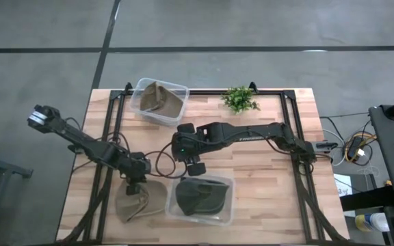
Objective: Pick & Place hat
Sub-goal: Put the brown cap into the top transparent bin
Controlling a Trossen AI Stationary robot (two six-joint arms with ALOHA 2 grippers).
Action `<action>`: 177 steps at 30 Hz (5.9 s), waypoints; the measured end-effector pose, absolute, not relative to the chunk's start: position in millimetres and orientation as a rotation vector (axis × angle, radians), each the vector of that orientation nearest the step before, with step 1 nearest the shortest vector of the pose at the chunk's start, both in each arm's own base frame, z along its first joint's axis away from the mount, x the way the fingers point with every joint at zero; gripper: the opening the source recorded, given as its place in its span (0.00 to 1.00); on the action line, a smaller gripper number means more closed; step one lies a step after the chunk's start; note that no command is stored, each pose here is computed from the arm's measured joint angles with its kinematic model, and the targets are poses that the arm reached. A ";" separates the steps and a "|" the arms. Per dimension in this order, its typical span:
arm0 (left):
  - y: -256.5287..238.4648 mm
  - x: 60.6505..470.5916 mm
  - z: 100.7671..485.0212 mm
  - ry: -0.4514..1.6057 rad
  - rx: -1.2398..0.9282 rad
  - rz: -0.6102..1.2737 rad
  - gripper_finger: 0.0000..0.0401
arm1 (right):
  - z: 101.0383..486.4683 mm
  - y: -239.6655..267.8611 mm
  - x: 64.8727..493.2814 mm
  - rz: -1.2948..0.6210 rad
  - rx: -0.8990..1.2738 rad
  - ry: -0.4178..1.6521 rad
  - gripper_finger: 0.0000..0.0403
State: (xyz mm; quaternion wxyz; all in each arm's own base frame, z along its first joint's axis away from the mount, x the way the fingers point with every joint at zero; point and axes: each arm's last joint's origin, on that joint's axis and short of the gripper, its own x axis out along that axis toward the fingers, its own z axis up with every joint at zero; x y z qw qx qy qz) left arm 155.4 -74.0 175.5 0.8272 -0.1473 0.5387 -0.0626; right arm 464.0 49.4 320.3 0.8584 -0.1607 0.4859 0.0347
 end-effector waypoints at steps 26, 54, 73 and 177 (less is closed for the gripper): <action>-53.7 138.2 287.0 1.051 0.012 0.149 0.01 | 326.6 48.6 467.9 0.100 -0.403 0.951 0.37; -42.2 132.4 342.5 0.847 0.285 0.299 0.01 | 343.3 6.2 487.8 0.011 -0.271 0.712 0.47; -42.6 136.0 352.2 0.773 0.331 0.308 0.02 | 343.3 -4.8 491.0 0.003 -0.180 0.684 0.17; -97.7 115.5 265.3 0.132 0.028 -0.028 0.35 | 298.3 -234.9 438.0 -0.316 0.503 0.459 0.34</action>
